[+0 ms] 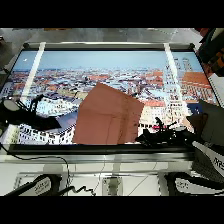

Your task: Fold the clothes and pants, and hang the long-sleeved shirts on hangers.

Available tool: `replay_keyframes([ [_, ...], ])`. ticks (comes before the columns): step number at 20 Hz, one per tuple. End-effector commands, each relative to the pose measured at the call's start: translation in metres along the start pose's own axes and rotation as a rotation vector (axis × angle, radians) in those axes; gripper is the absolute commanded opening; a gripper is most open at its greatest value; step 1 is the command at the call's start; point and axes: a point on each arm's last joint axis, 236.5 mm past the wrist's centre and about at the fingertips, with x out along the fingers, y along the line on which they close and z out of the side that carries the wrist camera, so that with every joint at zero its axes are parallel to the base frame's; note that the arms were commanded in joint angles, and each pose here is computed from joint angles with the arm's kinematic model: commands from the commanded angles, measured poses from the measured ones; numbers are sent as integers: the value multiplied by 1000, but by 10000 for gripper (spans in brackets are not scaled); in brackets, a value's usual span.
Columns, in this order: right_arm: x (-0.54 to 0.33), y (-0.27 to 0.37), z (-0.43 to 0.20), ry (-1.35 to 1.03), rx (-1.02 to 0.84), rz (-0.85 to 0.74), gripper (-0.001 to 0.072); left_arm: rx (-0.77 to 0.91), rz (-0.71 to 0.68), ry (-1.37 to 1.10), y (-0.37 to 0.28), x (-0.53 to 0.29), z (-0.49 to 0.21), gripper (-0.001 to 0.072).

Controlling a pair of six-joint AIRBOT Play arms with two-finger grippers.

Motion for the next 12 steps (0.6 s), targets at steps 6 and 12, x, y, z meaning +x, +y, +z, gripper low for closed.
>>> replay_keyframes([
  [6, 1, 2, 3, -10, -104, 7, 19, -120, -178, 49, -17, 69, -58, 487],
  [12, -1, 5, 4, -22, -154, 8, 17, -119, -182, -26, -26, 96, -39, 449],
])
